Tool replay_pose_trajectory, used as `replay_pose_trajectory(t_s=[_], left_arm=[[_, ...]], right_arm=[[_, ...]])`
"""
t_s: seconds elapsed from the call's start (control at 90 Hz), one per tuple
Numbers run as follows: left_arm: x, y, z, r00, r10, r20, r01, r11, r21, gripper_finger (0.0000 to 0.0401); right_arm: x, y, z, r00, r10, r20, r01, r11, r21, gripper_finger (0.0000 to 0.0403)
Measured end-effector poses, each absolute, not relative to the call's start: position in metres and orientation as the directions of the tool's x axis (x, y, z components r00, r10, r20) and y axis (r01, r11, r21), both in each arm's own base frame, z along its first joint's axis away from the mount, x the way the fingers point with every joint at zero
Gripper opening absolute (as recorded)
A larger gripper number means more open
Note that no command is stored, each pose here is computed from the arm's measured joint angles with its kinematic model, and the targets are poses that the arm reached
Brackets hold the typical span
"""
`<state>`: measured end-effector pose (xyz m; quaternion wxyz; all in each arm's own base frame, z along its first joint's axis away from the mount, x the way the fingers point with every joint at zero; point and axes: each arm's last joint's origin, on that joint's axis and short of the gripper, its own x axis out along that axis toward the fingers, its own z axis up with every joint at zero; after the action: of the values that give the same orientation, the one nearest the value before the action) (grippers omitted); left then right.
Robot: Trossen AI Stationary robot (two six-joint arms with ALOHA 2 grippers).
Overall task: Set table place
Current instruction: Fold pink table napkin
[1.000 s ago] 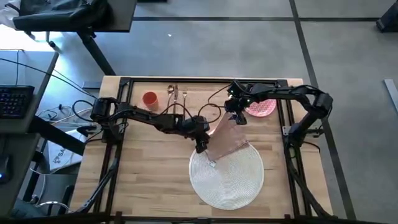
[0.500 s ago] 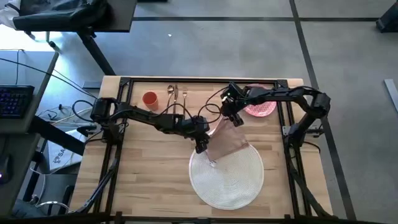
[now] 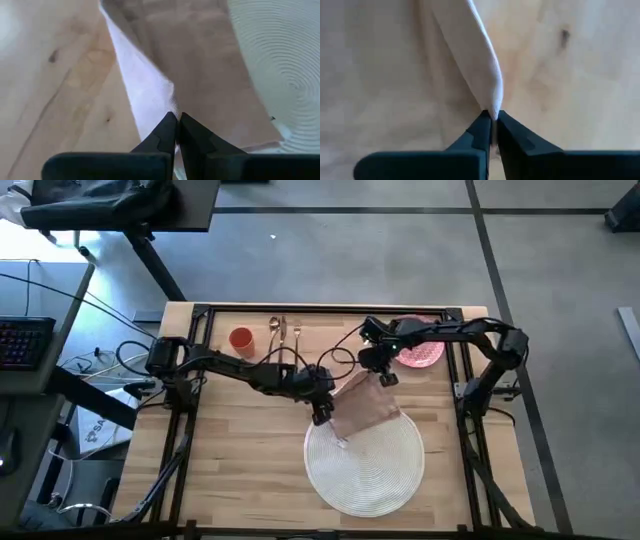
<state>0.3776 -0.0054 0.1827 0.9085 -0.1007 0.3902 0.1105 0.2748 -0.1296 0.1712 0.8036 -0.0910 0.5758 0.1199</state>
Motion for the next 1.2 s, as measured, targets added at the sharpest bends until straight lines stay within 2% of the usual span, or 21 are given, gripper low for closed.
replay_pose_trajectory(t_s=[0.356,0.767,1.067,1.2], left_arm=[[0.387,-0.028,0.202,0.725,0.076,-0.685,-0.168,0.983,-0.069,0.0],[0.384,-0.06,0.201,0.729,0.014,-0.684,-0.098,0.992,-0.084,0.0],[0.389,-0.074,0.179,0.696,-0.046,-0.716,-0.087,0.985,-0.148,0.0],[0.389,-0.074,0.173,0.678,-0.057,-0.733,-0.105,0.979,-0.173,0.0008]], right_arm=[[0.261,-0.09,0.202,0.248,0.169,-0.954,-0.289,0.953,0.094,0.0],[0.258,-0.034,0.186,0.129,0.22,-0.967,-0.274,0.945,0.179,0.0],[0.26,-0.002,0.169,0.171,0.225,-0.959,-0.321,0.933,0.162,0.0],[0.258,0.002,0.164,0.173,0.226,-0.959,-0.331,0.93,0.16,0.0018]])
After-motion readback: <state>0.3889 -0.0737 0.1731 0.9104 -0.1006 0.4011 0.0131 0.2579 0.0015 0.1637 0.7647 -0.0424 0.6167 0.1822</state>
